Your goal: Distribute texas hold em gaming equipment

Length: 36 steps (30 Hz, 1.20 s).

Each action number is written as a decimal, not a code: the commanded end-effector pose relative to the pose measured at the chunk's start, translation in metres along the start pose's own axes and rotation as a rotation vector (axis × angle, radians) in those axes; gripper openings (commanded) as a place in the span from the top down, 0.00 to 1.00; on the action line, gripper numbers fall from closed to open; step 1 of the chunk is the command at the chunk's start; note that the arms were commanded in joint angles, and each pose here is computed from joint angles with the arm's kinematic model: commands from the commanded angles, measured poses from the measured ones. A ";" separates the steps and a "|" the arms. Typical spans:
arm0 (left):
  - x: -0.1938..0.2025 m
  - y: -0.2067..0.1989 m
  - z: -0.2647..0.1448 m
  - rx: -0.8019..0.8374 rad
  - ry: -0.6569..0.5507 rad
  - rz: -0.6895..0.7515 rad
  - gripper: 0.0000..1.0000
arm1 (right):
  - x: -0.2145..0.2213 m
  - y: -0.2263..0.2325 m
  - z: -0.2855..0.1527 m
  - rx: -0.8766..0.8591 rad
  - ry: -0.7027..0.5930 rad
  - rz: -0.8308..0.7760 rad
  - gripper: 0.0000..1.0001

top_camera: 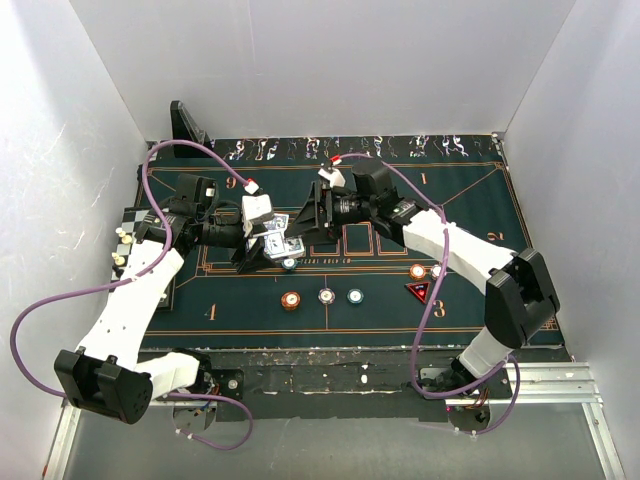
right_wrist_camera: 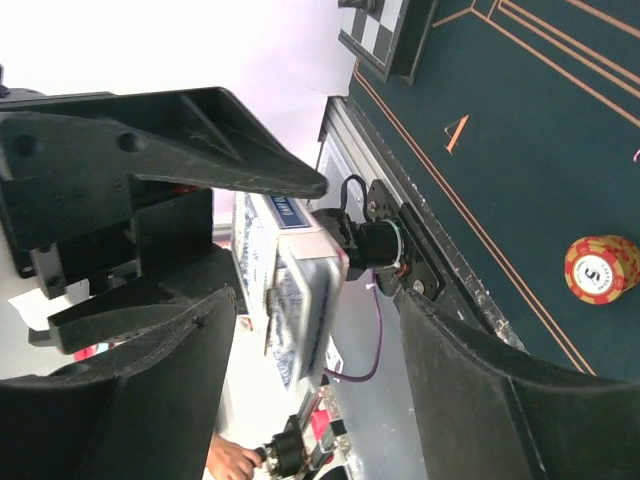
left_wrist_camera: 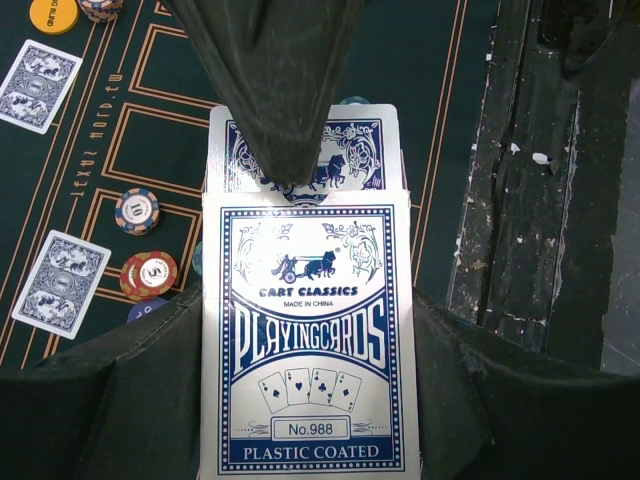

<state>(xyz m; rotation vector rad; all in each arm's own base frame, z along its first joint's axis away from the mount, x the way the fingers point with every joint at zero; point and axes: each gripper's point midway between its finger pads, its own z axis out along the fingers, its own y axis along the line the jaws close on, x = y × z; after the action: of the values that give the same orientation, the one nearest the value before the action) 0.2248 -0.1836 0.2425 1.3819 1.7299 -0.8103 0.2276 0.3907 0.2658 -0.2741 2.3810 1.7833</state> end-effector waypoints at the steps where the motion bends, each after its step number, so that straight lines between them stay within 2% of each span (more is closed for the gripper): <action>1: -0.028 0.000 -0.006 0.001 -0.071 0.057 1.00 | 0.003 0.008 0.006 -0.082 0.021 -0.001 0.31; 5: -0.030 0.001 -0.006 0.002 -0.077 0.055 1.00 | 0.005 0.004 0.007 -0.077 0.022 0.008 0.44; 18: -0.032 0.000 -0.008 0.002 -0.084 0.058 1.00 | 0.004 0.009 -0.005 -0.080 -0.010 0.001 0.62; 36: -0.032 -0.001 -0.008 0.001 -0.087 0.063 1.00 | -0.001 0.003 -0.037 -0.064 -0.082 0.020 0.66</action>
<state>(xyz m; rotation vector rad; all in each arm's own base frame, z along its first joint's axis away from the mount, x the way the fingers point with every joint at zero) 0.2268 -0.1870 0.2464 1.3722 1.7264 -0.8285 0.2303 0.3678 0.2630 -0.1680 2.3405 1.8455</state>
